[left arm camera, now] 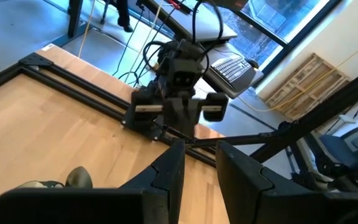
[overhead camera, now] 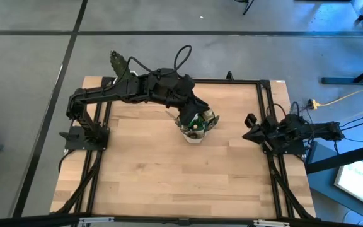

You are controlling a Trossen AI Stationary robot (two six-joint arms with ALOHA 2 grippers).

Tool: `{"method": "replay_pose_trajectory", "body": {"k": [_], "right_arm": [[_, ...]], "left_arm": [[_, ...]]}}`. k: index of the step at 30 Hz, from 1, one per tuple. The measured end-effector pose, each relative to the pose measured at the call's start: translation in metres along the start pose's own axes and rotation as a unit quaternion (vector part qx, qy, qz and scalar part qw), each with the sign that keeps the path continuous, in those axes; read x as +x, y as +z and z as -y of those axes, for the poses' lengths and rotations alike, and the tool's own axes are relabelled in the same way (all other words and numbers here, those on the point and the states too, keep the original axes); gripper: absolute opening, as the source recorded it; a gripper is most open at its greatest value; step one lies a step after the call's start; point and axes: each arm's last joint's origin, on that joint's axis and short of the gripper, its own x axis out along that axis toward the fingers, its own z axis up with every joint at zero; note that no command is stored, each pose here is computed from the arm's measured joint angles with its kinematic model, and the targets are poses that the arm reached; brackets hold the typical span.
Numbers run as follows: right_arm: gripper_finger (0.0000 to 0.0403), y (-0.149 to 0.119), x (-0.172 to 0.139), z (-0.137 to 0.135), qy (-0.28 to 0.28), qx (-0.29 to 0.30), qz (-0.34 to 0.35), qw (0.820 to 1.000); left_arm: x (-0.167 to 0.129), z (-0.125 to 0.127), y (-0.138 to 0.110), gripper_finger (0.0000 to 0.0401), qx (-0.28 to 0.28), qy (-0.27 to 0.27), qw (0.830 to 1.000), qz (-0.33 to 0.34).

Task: Pick & Place Garden tools in Gardening bag
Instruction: Return to Home Position

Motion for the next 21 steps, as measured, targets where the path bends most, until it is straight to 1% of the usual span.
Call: {"method": "replay_pose_trajectory", "body": {"k": [3,7,9,13,15,18,21], "right_arm": [[0.0,-0.01,0.0,0.005,-0.024,0.02,-0.032,0.999],[0.0,-0.031,-0.002,0.013,-0.051,0.043,-0.069,0.995],[0.0,-0.032,-0.002,0.015,-0.067,0.049,-0.073,0.994],[0.0,-0.03,-0.001,0.014,-0.062,0.033,-0.061,0.996],[0.0,-0.03,-0.002,0.014,-0.07,0.033,-0.06,0.995],[0.0,-0.03,-0.002,0.015,-0.085,0.044,-0.057,0.994],[0.0,-0.034,-0.003,0.017,-0.1,0.059,-0.071,0.991]], "left_arm": [[0.0,0.0,0.0,0.0086,-0.001,0.0,1.0,0.0],[0.0,0.0,0.0,0.0086,-0.001,0.001,1.0,0.0],[0.0,0.0,0.0,0.0086,-0.001,0.002,1.0,0.001],[0.0,0.0,0.0,0.0086,-0.001,0.002,1.0,0.001],[0.0,0.0,0.0,0.0086,-0.001,0.003,1.0,-0.001],[0.0,0.0,-0.002,0.0086,0.017,0.005,1.0,-0.006],[0.0,-0.001,-0.003,0.0083,0.037,0.015,0.999,-0.012]]}}
